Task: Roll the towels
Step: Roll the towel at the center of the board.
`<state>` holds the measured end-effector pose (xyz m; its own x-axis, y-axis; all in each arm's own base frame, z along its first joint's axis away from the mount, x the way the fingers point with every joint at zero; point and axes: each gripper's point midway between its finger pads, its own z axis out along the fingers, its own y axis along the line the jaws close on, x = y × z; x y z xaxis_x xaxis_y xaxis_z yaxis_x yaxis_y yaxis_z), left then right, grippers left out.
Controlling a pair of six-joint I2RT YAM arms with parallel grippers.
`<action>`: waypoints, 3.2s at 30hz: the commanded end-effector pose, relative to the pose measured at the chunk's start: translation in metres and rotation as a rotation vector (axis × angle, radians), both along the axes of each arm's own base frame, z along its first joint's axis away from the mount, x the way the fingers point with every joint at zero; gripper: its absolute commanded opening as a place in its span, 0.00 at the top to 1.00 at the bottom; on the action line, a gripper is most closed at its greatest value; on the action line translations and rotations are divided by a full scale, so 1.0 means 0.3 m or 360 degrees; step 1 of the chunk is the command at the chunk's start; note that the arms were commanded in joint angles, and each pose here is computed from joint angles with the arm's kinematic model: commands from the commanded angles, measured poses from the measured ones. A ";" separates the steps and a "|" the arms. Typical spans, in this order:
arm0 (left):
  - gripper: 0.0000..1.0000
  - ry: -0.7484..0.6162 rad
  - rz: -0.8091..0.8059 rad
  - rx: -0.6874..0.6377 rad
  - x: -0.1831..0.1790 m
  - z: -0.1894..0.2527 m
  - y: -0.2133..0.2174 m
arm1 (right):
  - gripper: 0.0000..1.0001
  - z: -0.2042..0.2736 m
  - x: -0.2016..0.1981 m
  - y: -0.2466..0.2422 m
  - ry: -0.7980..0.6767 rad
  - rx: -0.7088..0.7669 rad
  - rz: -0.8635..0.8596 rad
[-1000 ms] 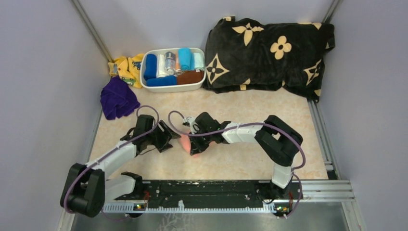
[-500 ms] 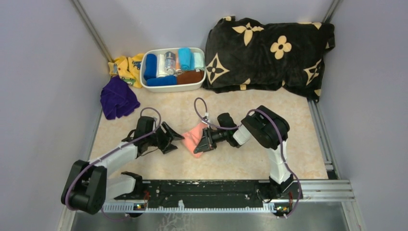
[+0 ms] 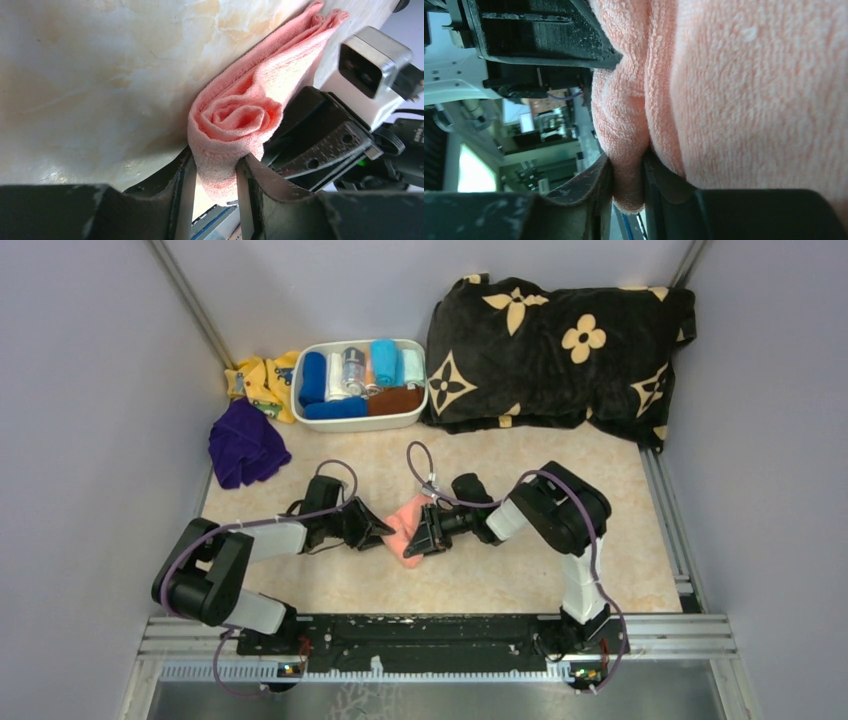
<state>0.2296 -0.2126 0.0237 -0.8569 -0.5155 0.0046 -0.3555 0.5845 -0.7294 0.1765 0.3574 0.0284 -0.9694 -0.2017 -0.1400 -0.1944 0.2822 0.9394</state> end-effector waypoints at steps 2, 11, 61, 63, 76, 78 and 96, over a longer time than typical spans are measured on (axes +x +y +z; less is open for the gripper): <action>0.63 0.0067 0.0053 0.0166 -0.010 -0.068 0.043 | 0.68 -0.018 0.036 -0.065 -0.0241 -0.0349 -0.0081; 0.65 0.0112 0.0065 0.0238 -0.021 -0.085 0.065 | 0.48 0.124 0.100 -0.147 -0.0988 -0.1010 -0.0173; 0.26 -0.0218 0.0235 0.0253 -0.047 0.045 0.173 | 1.00 0.061 -0.157 0.078 -0.0907 -0.0325 0.0477; 0.26 -0.0228 0.0210 0.0217 -0.055 0.057 0.161 | 1.00 0.083 -0.124 0.065 -0.0773 -0.0188 0.0419; 0.30 -0.0259 0.0122 -0.0035 -0.062 0.113 0.076 | 1.00 0.031 -0.033 -0.001 -0.0201 0.0040 0.0151; 0.31 -0.0252 0.0113 -0.0029 -0.059 0.106 0.069 | 1.00 0.002 -0.033 -0.009 -0.0156 0.0001 0.0126; 0.55 0.0001 0.0041 0.0301 -0.075 -0.064 0.080 | 0.50 0.038 0.051 -0.147 -0.0580 -0.0564 -0.0099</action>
